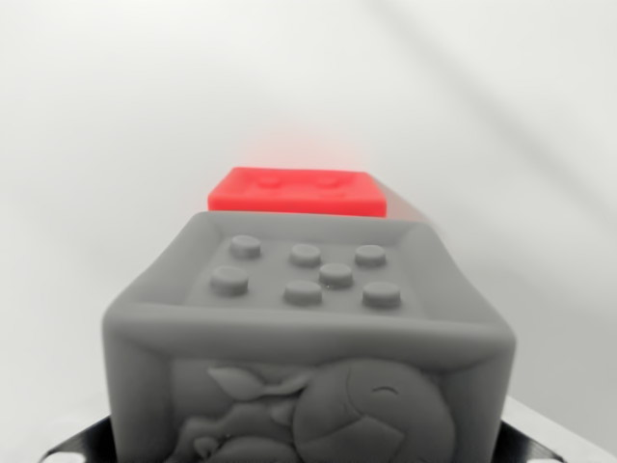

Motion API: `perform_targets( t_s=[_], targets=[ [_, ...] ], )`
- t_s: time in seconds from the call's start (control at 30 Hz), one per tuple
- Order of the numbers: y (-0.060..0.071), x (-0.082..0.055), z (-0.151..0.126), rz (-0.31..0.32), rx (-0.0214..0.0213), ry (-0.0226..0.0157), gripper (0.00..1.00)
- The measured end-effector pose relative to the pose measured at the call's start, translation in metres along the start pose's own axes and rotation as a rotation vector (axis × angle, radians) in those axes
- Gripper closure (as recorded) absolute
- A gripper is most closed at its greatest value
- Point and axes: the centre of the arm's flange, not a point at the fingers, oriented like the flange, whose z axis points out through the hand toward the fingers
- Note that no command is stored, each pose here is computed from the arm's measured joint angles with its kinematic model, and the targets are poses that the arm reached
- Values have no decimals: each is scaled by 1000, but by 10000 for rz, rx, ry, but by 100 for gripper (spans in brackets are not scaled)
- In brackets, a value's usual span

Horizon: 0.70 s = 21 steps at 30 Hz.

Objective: Destack cube

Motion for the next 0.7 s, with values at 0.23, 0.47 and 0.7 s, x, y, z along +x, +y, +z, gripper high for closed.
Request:
perform_targets(
  t_s=[0.23,0.47,0.7],
  targets=[
    [0,0,-17,-2,-3,16,100],
    [0,0,-37,-1,1,27,100],
    [0,0,-60,-2,6,42,100]
  ],
)
